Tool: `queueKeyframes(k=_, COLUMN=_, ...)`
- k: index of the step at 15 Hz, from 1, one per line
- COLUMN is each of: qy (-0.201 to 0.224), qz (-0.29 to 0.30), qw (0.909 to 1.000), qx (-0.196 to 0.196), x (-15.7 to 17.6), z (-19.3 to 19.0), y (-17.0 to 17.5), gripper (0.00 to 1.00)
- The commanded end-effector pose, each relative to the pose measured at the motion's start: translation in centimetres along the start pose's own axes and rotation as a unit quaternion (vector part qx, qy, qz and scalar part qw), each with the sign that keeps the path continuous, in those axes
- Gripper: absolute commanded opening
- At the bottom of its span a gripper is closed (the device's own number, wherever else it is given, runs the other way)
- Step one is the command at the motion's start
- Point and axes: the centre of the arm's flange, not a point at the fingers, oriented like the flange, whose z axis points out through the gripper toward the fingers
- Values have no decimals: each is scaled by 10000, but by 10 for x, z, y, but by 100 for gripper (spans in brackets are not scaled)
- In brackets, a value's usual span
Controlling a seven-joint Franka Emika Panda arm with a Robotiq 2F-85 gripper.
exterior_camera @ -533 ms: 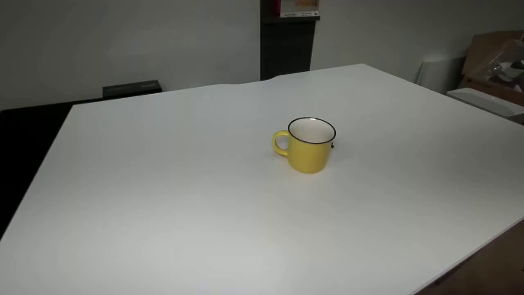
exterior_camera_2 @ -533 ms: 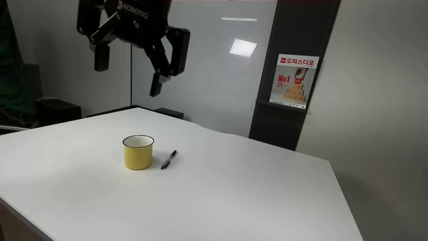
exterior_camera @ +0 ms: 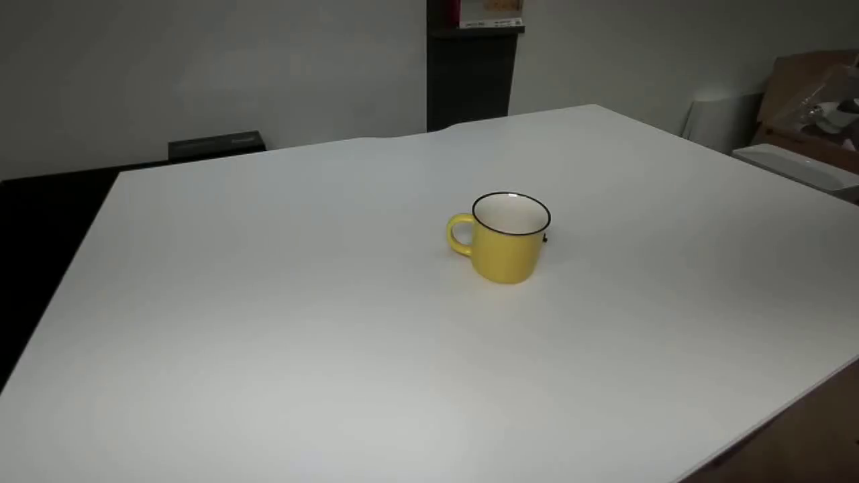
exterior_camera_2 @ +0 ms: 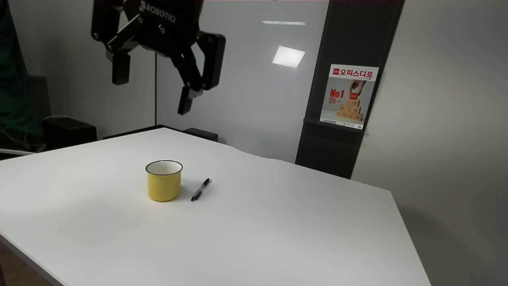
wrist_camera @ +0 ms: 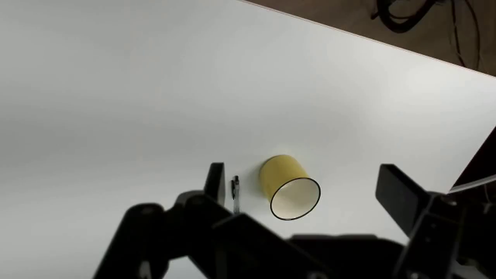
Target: Put the pen inside the mug cup
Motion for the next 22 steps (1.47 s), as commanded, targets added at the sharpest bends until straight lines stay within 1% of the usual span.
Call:
queueKeyframes(k=1, qy=0, qz=0, qw=10000, qx=0, x=0, z=0, y=0, gripper=100)
queueKeyframes(k=5, qy=0, qz=0, qw=10000, qx=0, x=0, z=0, y=0, gripper=100)
queueKeyframes(k=7, qy=120, qz=106, qw=9989, qx=-438, x=13, z=2, y=15, gripper=100)
queueKeyframes(k=9, qy=296, qz=137, qw=9946, qx=-987, x=30, z=3, y=34, gripper=100)
queueKeyframes(k=11, qy=428, qz=138, qw=9866, qx=-1571, x=50, z=9, y=53, gripper=100)
queueKeyframes(k=13, qy=436, qz=81, qw=9775, qx=-2064, x=72, z=23, y=67, gripper=100)
queueKeyframes(k=15, qy=289, qz=57, qw=9719, qx=-2335, x=96, z=44, y=72, gripper=100)
queueKeyframes(k=19, qy=-176, qz=-11, qw=9631, qx=-2684, x=148, z=91, y=69, gripper=100)
queueKeyframes(k=21, qy=-328, qz=21, qw=9621, qx=-2707, x=173, z=113, y=63, gripper=100)
queueKeyframes(k=22, qy=-347, qz=117, qw=9636, qx=-2649, x=185, z=124, y=59, gripper=100)
